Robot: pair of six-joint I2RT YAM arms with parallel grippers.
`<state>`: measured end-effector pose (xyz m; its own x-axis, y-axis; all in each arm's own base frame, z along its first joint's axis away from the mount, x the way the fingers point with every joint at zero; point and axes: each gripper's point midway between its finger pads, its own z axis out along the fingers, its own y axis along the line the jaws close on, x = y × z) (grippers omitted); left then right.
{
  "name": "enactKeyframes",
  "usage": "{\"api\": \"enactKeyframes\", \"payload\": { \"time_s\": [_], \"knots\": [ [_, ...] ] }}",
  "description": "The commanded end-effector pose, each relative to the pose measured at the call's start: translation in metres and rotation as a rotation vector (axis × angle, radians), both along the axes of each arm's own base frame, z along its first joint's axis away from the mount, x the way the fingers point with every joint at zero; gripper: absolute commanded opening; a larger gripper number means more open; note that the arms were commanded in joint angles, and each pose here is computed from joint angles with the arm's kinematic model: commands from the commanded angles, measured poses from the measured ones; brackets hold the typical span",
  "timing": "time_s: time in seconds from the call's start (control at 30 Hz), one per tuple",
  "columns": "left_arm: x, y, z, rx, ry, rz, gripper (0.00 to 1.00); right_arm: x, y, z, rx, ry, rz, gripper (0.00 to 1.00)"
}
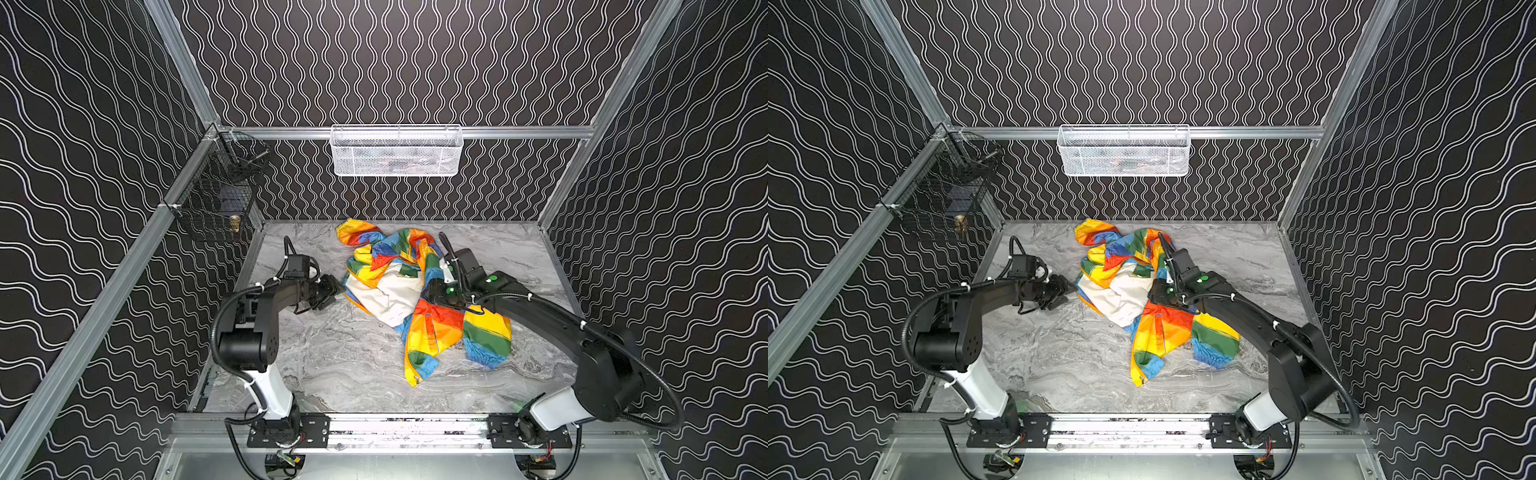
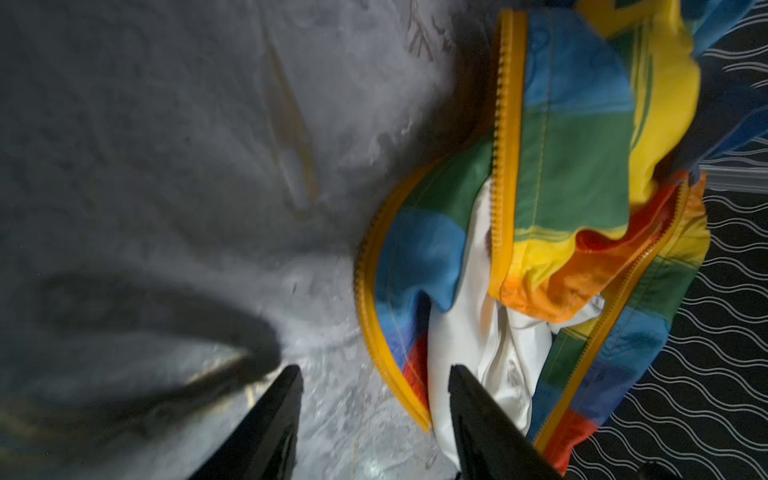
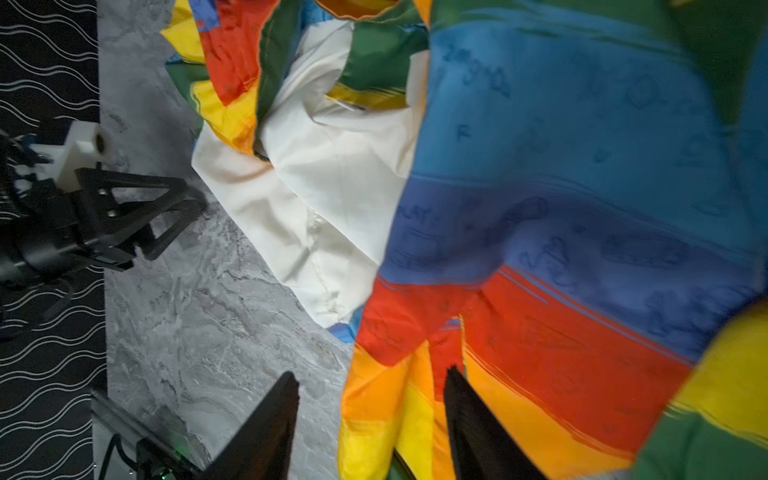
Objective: Zip up the jacket
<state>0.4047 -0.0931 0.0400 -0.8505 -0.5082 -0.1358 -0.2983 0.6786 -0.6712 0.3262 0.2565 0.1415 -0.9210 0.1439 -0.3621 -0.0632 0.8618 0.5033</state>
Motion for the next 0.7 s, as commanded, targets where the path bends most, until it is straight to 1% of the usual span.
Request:
{"api": "enactKeyframes", "payload": {
  "time_s": [0.0,0.1,0.2,0.27,0.4,0.5,0.67],
  "knots": [
    [0.017,-0.006,0.004,-0.042,-0.049,-0.010,0.60,0.020,0.037,0.018,0.152,-0.015,-0.011,0.55],
    [0.020,-0.007,-0.008,-0.046,-0.029,-0.016,0.60,0.036,0.062,0.017,0.222,0.003,-0.010,0.59],
    [0.021,-0.010,-0.020,-0.080,-0.012,-0.009,0.57,0.054,0.090,0.011,0.292,0.030,0.000,0.60],
    [0.022,-0.013,-0.023,-0.103,-0.019,-0.002,0.53,0.065,0.106,0.004,0.325,0.050,0.000,0.59],
    [0.021,-0.017,-0.026,-0.132,-0.024,0.000,0.37,0.086,0.127,-0.013,0.369,0.086,-0.020,0.54],
    [0.019,-0.018,-0.023,-0.138,-0.031,-0.003,0.28,0.097,0.136,-0.026,0.380,0.105,-0.035,0.50],
    [0.018,-0.020,-0.017,-0.151,-0.045,-0.008,0.18,0.110,0.147,-0.043,0.394,0.133,-0.046,0.43]
  ]
}}
